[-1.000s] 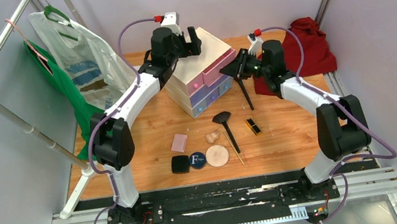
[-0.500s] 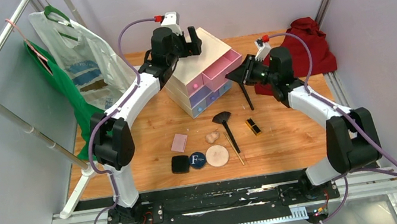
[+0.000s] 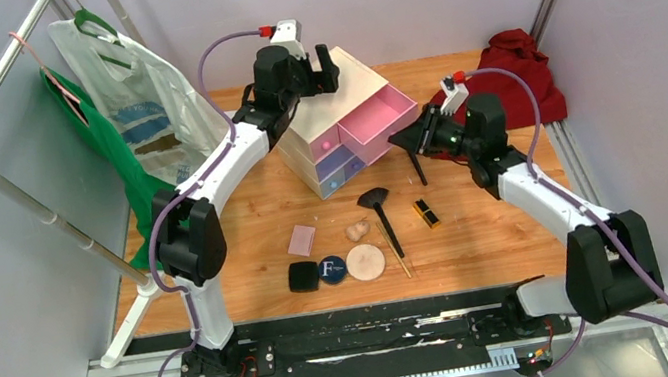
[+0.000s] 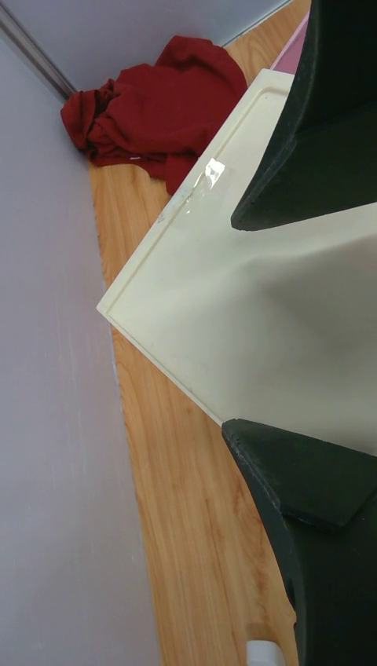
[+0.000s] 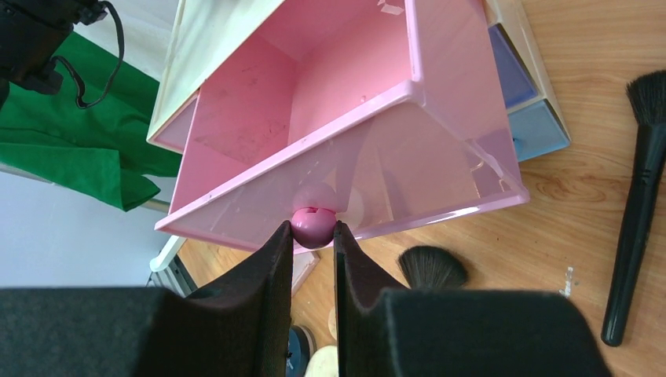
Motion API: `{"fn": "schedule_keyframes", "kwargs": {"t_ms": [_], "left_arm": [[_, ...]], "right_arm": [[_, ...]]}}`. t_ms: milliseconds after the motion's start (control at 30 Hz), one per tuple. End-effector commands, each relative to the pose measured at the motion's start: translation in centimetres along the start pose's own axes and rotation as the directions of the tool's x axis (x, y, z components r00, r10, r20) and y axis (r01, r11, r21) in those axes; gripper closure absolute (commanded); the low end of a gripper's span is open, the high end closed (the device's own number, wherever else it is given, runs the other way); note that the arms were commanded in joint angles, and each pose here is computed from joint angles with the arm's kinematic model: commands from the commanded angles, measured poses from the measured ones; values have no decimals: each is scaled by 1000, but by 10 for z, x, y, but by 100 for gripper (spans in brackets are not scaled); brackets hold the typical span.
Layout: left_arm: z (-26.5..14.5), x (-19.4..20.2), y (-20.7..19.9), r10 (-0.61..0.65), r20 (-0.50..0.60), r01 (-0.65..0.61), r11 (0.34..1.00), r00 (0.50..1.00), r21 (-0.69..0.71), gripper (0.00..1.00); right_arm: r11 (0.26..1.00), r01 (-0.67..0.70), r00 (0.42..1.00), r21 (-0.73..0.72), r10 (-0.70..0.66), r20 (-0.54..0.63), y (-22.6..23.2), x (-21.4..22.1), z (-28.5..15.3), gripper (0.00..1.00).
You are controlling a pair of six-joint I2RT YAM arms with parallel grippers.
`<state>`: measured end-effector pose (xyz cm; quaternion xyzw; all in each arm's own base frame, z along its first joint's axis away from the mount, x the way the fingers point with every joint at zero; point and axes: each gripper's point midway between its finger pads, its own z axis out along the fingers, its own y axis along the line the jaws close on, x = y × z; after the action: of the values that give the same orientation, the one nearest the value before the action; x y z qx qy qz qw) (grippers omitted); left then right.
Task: Organize the makeup
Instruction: Open the drawer in the storage box.
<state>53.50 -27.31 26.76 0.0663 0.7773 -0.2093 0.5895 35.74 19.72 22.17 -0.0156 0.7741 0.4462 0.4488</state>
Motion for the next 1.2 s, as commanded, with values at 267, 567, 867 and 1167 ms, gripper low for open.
{"fn": "schedule_keyframes", "kwargs": {"t_ms": [267, 567, 867, 1167], "left_arm": [[-8, 150, 71, -59, -414, -24, 981, 908, -193, 2], [-11, 153, 71, -63, -417, -19, 981, 907, -191, 2], [-14, 149, 68, -62, -409, -13, 984, 911, -178, 2], [-25, 111, 55, -41, -340, -6, 991, 940, -136, 2]], "right_arm": [[998, 45, 998, 31, -46, 32, -1, 6, -29, 99], [998, 58, 998, 27, -59, 10, -1, 6, -26, 99], [996, 87, 996, 12, -87, -3, 3, 3, -26, 33], [986, 166, 986, 29, -167, 21, 20, -14, -42, 26]]}}
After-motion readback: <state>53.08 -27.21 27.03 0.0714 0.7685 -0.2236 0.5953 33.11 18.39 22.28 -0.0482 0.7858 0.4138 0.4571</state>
